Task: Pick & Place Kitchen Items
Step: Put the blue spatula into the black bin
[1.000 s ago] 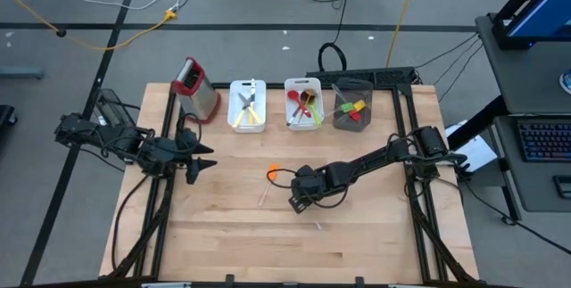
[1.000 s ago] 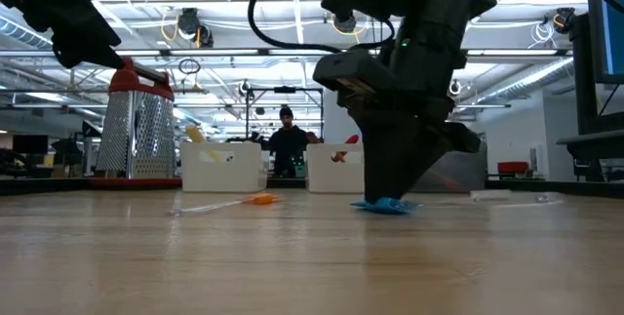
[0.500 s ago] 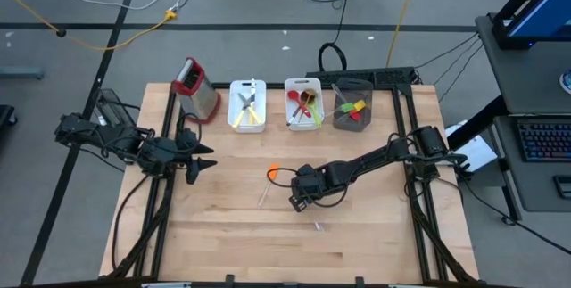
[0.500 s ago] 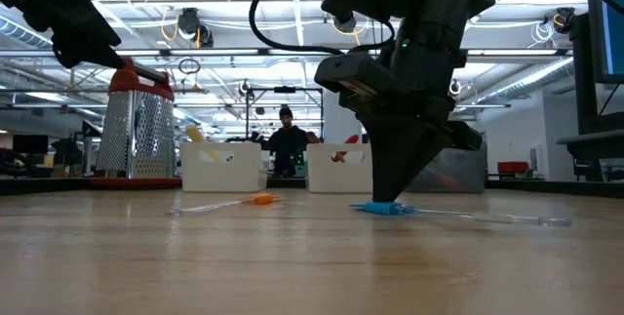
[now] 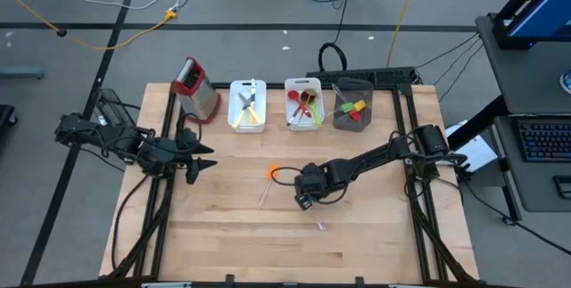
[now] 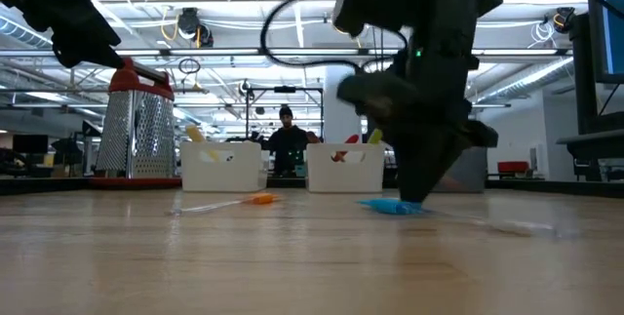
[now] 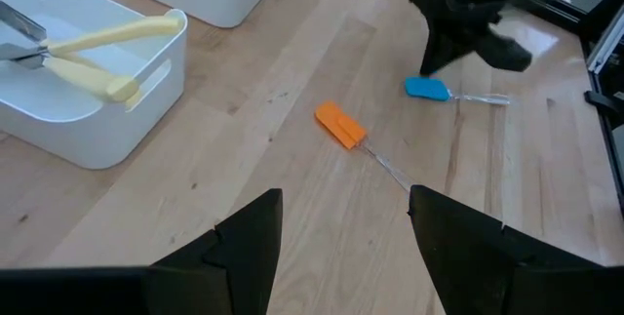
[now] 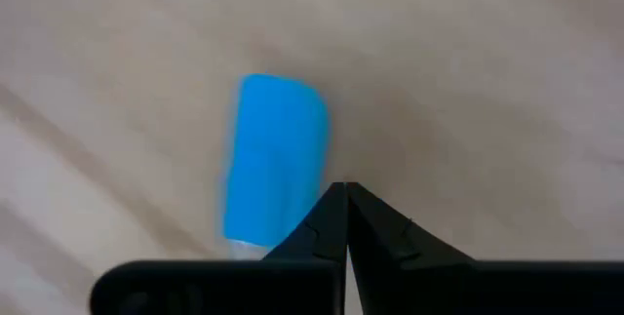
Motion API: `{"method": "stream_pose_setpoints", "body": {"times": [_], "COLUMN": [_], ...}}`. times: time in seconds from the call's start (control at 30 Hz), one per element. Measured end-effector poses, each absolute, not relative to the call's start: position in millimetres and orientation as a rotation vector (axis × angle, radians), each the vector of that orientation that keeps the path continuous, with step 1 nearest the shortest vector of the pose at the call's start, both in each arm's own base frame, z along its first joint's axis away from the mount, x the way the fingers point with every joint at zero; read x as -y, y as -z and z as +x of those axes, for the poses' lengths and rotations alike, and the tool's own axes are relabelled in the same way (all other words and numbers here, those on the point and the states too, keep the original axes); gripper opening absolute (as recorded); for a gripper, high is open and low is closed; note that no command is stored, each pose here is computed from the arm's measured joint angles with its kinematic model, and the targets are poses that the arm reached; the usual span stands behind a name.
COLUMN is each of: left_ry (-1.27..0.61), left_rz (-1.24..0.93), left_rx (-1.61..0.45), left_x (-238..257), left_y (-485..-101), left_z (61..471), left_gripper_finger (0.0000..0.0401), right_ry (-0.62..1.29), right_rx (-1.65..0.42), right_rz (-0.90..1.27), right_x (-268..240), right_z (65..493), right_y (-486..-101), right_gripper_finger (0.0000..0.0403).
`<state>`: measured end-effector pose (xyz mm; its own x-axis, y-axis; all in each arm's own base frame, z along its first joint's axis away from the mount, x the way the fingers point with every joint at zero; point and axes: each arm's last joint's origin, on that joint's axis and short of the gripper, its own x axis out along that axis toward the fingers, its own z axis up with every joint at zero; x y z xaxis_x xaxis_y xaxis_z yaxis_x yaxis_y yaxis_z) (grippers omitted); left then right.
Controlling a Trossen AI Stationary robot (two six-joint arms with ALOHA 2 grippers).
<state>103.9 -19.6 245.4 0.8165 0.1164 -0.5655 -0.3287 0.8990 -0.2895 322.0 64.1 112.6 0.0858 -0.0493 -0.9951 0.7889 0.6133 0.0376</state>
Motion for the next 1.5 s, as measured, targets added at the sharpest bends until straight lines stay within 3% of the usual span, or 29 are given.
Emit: {"method": "stream_pose_setpoints", "body": {"times": [0.23, 0.57, 0.73, 1.17, 1.33, 1.5], "left_ry": [-0.243, -0.242, -0.238, -0.237, -0.236, -0.236], "left_rz": [-0.388, -0.384, -0.372, -0.367, -0.365, -0.365], "left_rx": [-0.570, -0.571, -0.572, -0.572, -0.573, -0.573], "left_x": [20, 20, 20, 20, 20, 20], "left_y": [-245, -245, -245, -245, -245, -245], "left_z": [104, 104, 104, 104, 104, 104], "left_gripper_finger": [0.0230, 0.0230, 0.0230, 0.0230, 0.0230, 0.0230], "right_ry": [0.751, 0.632, 0.590, 0.563, 0.514, 0.493], "right_rx": [-1.346, -1.244, -1.275, -1.298, -1.268, -1.189], "right_rz": [0.672, 0.742, 0.745, 0.917, 0.952, 0.978], "right_x": [-56, -57, -51, -31, -29, -31], "right_z": [315, 328, 328, 333, 338, 345], "right_y": [-127, -134, -137, -138, -139, -141], "right_gripper_finger": [0.0001, 0.0008, 0.0057, 0.0240, 0.0267, 0.0267]}}
